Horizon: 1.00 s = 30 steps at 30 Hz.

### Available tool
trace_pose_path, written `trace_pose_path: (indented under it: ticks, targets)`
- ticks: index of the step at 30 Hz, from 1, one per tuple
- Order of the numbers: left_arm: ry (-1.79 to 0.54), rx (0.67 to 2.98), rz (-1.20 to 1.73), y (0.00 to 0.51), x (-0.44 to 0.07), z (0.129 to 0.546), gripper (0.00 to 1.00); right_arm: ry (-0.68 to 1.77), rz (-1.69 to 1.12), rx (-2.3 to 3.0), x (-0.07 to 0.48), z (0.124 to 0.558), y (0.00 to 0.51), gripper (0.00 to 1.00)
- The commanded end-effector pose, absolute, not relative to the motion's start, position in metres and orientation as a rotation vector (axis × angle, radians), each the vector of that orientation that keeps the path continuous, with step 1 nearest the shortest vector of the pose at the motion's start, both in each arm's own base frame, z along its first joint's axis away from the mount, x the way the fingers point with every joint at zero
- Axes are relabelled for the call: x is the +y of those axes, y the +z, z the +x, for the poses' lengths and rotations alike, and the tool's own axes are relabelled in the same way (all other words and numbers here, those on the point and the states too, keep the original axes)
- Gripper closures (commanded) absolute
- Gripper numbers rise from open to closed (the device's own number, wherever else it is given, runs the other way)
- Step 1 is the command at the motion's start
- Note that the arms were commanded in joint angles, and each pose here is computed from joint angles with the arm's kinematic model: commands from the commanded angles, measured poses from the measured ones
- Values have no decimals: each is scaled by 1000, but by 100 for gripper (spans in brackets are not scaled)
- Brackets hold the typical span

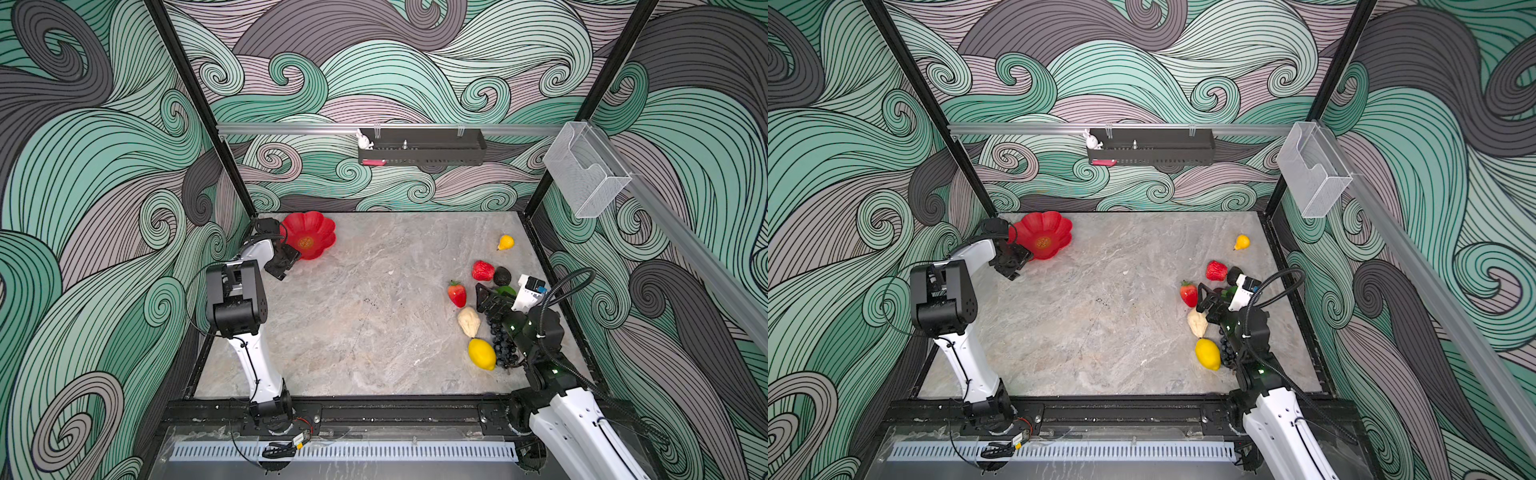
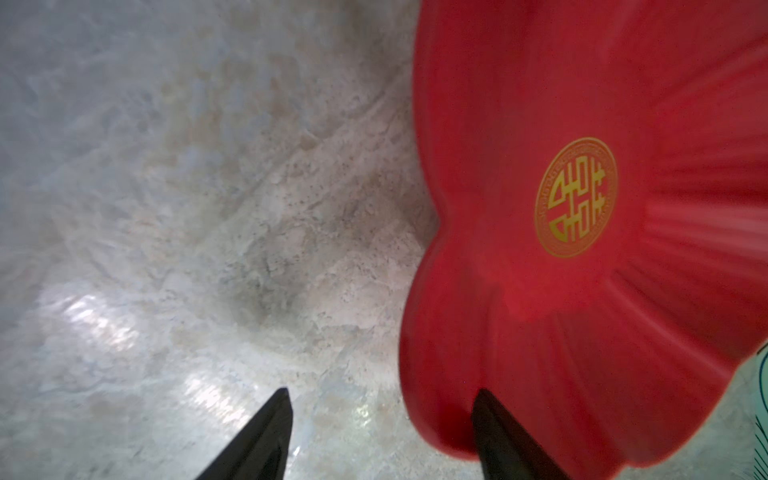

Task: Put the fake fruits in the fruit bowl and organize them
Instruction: 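Grasp the rim of the red bowl with the left gripper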

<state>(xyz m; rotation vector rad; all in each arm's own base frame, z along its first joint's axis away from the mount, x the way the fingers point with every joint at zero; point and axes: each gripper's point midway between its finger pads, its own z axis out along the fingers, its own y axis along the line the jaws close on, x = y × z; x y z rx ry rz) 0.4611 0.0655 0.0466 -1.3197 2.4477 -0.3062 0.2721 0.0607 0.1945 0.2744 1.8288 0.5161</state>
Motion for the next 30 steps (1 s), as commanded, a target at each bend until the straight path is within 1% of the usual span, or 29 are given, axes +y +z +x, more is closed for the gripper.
trace_pose_path:
  ticks: [1, 4, 6, 8, 10, 16, 17, 25, 30]
  targets:
    - [-348, 2439, -1328, 44, 67, 472, 37, 509, 276, 1807, 60, 274, 197, 0]
    - [-361, 2449, -1335, 39, 67, 477, 45, 507, 276, 1809, 60, 274, 197, 0]
    - [-386, 2448, -1322, 38, 66, 481, 47, 508, 276, 1812, 60, 275, 196, 0]
    - [-399, 2452, -1313, 39, 64, 483, 53, 510, 273, 1819, 61, 275, 196, 0]
    - [-404, 2450, -1309, 41, 63, 482, 55, 506, 275, 1821, 61, 275, 195, 0]
    - [-427, 2446, -1314, 43, 60, 479, 72, 502, 278, 1828, 61, 276, 194, 0]
    - [-434, 2446, -1318, 43, 59, 478, 74, 502, 280, 1827, 60, 276, 194, 0]
    - [-567, 2426, -1349, 46, 42, 476, 82, 499, 279, 1835, 61, 277, 192, 0]
    - [-668, 2439, -1325, 47, 20, 467, 84, 501, 279, 1843, 61, 278, 191, 0]
